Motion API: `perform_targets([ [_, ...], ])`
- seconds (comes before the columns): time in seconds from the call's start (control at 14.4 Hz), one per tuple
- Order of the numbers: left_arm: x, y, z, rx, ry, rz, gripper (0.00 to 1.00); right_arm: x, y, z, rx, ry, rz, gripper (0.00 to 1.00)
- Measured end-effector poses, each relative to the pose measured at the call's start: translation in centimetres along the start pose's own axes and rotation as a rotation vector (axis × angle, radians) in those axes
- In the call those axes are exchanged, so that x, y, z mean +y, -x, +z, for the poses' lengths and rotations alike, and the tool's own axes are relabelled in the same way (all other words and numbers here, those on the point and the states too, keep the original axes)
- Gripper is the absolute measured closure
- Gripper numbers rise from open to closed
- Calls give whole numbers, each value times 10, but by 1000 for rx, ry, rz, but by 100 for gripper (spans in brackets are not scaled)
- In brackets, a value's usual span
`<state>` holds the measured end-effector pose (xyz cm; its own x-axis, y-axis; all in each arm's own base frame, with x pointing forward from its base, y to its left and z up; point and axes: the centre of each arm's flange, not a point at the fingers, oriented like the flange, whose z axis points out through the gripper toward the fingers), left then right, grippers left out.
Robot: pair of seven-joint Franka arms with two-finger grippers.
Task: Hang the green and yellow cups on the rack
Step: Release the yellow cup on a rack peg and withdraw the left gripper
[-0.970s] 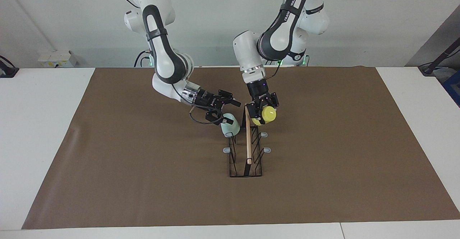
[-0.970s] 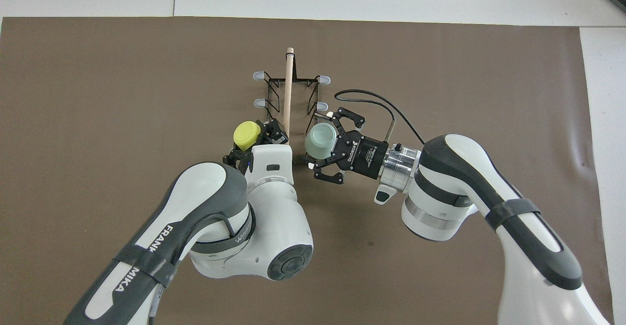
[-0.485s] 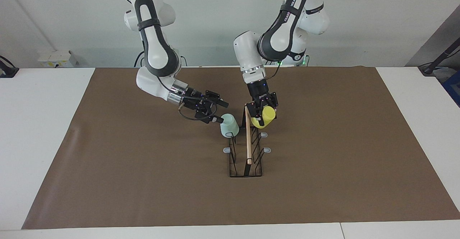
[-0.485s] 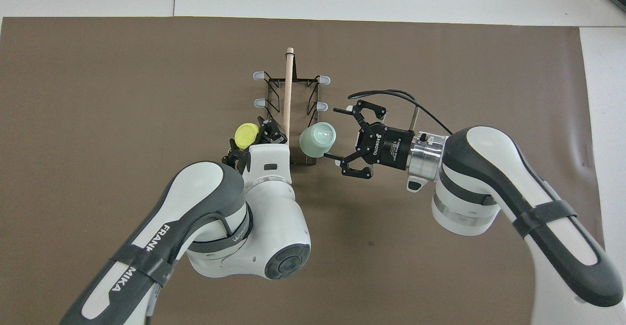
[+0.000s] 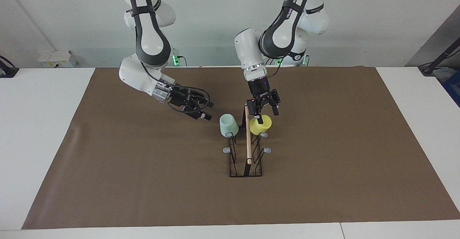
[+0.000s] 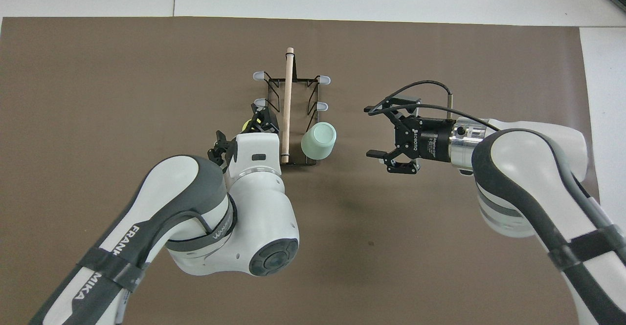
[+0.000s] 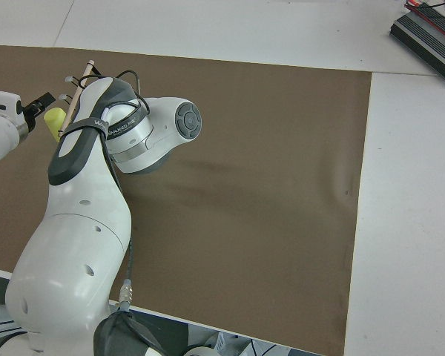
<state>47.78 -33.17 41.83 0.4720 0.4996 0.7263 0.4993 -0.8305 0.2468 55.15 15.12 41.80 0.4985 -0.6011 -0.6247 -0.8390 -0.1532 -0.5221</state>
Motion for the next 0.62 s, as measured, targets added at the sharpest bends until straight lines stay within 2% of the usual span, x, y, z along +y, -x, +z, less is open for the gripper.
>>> perform_targets([
  [0.21,0,-48,5,-21,-23,74,0,-9,1,-29,182,191,-264,0],
  [0.42,1,-101,13,-123,-39,219,0,-19,2,-45,366,447,-546,0],
  [0.48,1,-119,16,-159,-34,273,0,-22,-1,-55,407,530,-627,0],
  [0.62,-9,-155,26,-230,-30,385,0,-30,-9,-80,432,641,-742,0],
])
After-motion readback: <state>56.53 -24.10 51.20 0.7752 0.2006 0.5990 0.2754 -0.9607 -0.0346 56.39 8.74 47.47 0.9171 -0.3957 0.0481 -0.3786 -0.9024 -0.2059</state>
